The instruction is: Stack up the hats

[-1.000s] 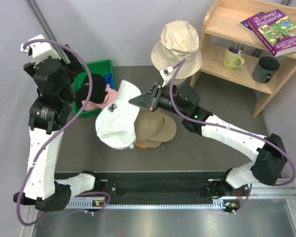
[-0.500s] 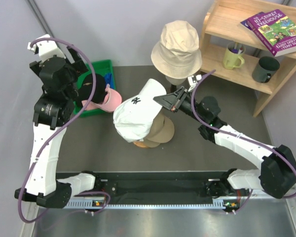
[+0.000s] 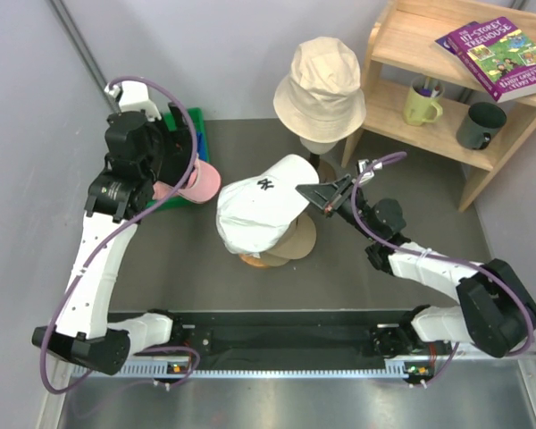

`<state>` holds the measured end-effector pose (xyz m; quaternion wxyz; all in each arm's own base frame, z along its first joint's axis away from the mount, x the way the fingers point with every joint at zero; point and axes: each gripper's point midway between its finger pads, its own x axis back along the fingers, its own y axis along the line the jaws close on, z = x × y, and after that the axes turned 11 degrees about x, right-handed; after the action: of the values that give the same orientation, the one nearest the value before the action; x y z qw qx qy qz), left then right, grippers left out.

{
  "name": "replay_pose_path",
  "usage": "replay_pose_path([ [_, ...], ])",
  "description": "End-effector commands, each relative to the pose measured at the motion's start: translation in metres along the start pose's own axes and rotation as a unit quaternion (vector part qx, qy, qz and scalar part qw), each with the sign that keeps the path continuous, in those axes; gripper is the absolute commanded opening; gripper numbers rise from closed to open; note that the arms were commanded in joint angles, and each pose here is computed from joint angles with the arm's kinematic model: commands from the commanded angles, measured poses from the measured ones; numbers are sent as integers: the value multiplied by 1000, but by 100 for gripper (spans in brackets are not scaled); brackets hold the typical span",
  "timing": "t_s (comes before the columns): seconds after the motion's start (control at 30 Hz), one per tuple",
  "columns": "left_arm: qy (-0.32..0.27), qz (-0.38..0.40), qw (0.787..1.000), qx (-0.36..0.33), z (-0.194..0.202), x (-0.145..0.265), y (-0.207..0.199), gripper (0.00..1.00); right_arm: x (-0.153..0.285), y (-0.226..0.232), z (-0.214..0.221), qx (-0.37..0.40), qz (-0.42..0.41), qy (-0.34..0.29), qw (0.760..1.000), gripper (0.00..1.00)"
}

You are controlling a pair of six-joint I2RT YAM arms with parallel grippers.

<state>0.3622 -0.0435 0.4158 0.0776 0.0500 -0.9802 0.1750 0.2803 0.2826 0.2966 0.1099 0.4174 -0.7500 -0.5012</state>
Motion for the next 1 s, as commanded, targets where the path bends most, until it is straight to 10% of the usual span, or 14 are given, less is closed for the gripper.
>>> replay_pose_path([
  [0.0, 10, 57, 998, 23, 7, -1, -21, 99, 3, -6, -16, 8, -6, -42, 999, 0],
  [0.97, 167, 220, 951, 137, 129, 45, -52, 95, 43, -112, 15, -49, 87, -41, 994, 0],
])
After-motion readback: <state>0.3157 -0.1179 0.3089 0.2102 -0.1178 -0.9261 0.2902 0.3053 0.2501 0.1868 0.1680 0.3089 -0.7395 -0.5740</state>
